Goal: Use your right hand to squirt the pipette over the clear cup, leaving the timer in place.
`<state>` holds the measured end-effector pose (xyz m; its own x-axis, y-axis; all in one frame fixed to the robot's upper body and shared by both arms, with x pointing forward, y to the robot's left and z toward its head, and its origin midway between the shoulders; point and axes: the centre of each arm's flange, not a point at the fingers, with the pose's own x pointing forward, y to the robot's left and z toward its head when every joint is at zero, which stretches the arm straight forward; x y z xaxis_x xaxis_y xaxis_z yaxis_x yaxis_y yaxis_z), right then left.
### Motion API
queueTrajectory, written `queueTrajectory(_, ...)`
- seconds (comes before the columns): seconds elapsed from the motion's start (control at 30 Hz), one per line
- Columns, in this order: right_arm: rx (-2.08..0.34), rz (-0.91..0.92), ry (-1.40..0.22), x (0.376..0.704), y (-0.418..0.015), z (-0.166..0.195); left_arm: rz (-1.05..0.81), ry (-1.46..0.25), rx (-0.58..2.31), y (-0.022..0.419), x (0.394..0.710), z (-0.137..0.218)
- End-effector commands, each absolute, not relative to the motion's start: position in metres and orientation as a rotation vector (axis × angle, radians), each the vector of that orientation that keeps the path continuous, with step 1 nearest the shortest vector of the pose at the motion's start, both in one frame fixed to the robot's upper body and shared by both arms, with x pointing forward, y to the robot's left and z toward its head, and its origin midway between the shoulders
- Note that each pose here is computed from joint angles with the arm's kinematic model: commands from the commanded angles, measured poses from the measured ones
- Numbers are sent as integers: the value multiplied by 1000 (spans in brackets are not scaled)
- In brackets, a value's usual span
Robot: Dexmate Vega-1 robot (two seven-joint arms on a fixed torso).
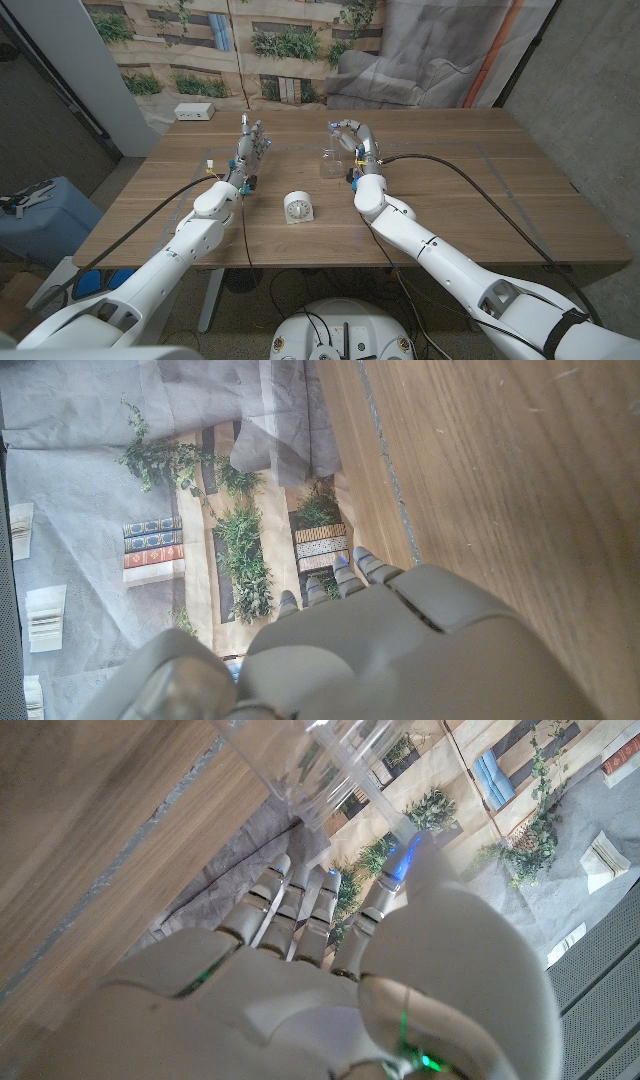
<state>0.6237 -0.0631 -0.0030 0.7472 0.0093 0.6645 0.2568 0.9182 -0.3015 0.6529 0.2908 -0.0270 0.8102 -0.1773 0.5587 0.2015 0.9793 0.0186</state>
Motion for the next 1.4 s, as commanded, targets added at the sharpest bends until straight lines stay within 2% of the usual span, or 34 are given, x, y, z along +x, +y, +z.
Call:
queueTrajectory(0.03,-379,-148,-696,630,-63,-7,-203,-594,-42,291,653,-27)
queueTrajectory(1.4,-298,-177,-672,630,-66,-15,-210,-593,-40,291,653,-27)
